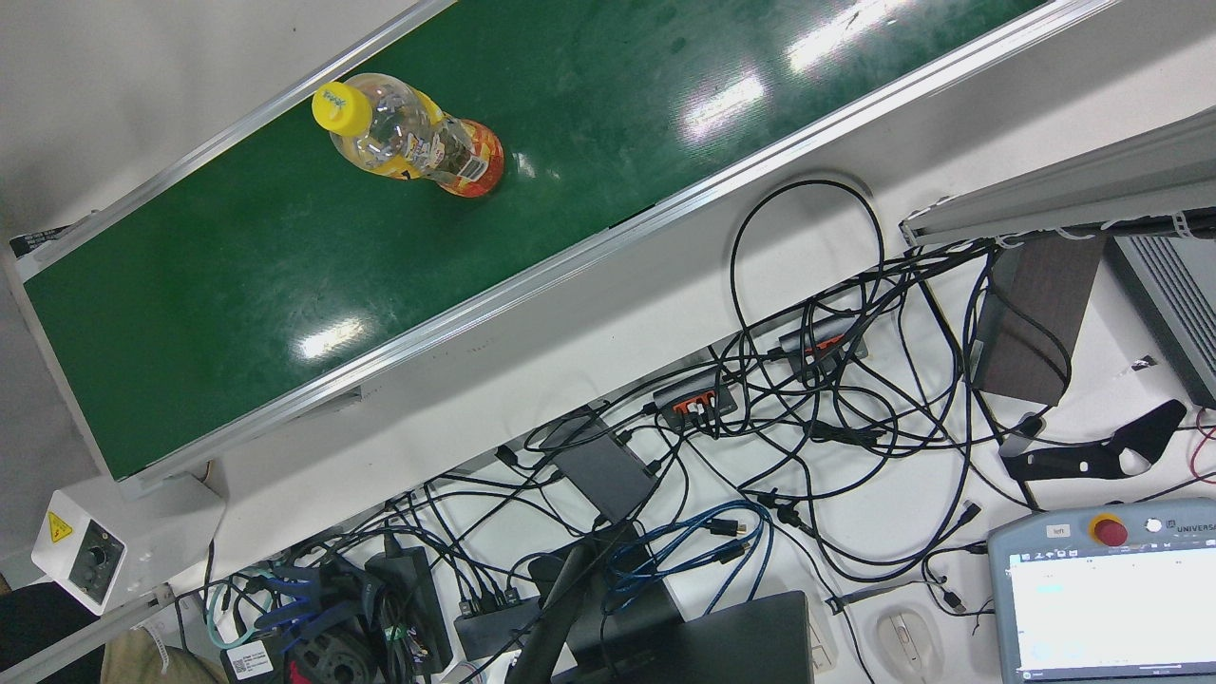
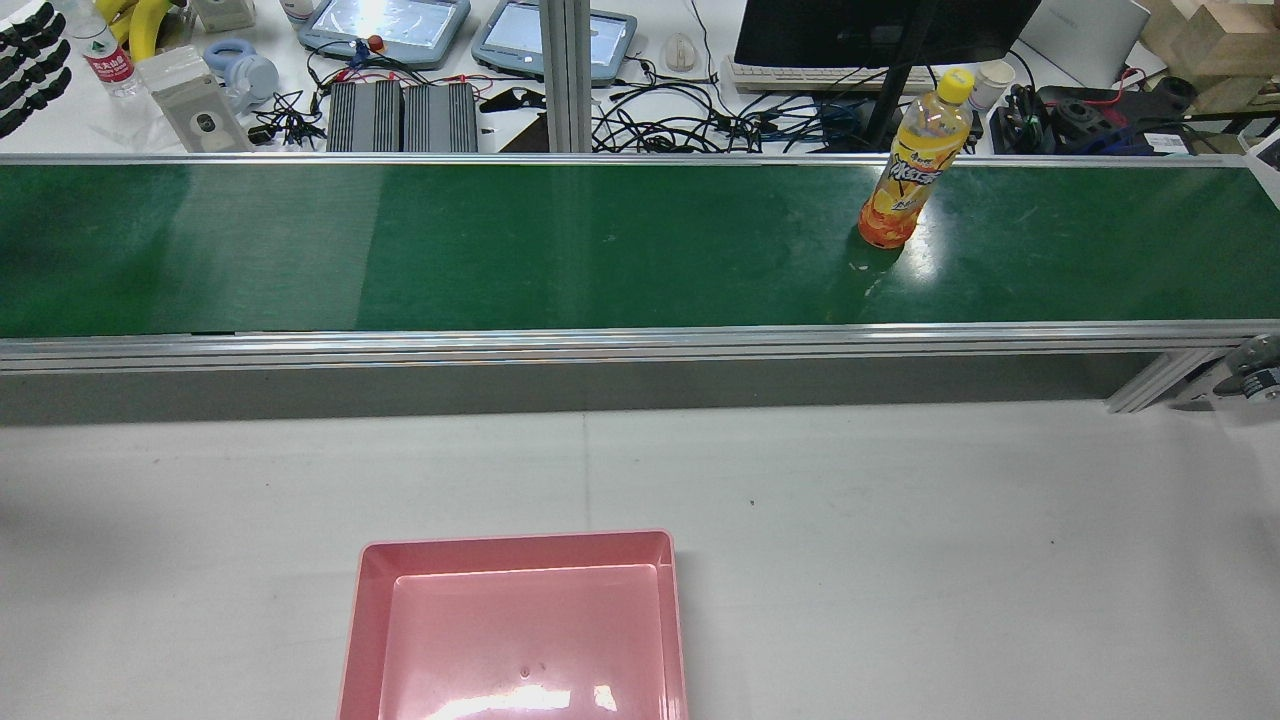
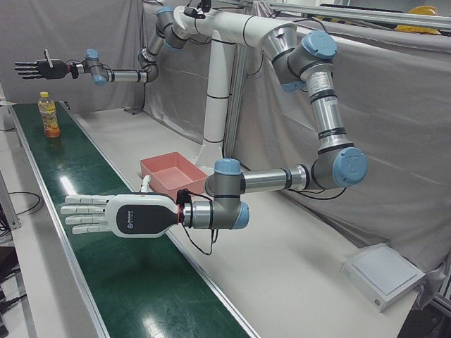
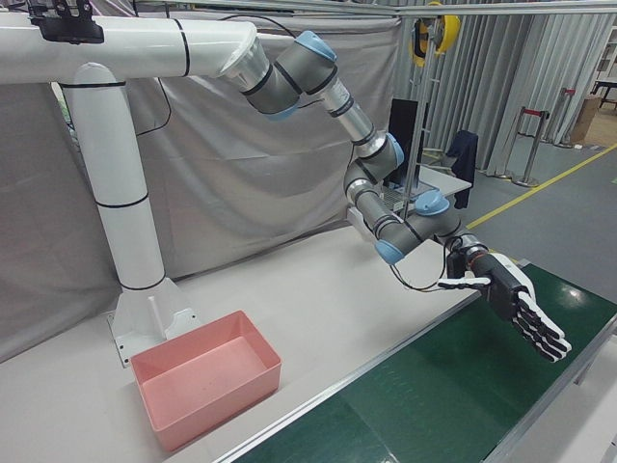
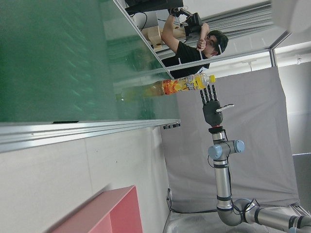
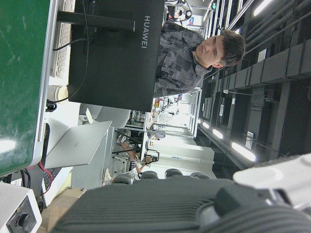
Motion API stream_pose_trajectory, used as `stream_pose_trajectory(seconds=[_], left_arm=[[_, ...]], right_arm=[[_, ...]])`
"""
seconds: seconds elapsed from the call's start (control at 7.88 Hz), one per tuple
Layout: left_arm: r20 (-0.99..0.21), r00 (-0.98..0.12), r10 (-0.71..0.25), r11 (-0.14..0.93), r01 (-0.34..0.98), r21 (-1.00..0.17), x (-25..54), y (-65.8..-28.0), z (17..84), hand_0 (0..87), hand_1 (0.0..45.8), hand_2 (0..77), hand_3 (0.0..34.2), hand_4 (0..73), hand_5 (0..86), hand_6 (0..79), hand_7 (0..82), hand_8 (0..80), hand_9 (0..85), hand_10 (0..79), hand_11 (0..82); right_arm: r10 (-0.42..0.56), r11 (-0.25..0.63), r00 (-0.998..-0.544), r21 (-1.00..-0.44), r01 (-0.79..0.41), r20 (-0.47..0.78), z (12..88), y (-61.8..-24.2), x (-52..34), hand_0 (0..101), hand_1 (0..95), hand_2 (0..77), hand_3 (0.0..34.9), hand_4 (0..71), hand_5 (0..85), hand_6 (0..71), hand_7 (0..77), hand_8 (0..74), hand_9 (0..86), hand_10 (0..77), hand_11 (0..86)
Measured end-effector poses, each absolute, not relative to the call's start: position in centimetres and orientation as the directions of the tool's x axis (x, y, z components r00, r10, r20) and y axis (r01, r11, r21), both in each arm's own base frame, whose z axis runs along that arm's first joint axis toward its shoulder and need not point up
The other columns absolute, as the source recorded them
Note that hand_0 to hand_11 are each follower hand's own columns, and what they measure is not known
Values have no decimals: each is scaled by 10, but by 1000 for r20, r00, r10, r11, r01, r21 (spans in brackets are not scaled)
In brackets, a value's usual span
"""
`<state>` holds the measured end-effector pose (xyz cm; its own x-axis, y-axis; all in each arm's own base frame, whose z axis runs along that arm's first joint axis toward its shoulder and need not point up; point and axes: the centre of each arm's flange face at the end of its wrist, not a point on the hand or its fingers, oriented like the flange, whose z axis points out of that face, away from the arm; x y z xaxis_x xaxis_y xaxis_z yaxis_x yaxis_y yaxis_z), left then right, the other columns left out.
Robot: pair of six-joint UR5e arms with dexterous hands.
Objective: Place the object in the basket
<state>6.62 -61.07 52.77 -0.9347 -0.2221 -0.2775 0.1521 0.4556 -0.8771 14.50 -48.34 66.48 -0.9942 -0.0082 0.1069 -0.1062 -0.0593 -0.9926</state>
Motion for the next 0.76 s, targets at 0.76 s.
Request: stream_pose_trajectory(seconds=[0.76], left_arm=[[-277,-934,-226,462,148,-875,68,-610,522,606,71,0,1,49,11,0,5,5,5,5,11]], right_arm=[[-8,-60,-994,-992,-107,108,666,-483,145,3,0,5,1,0,0,0,5,0,0,0,0]])
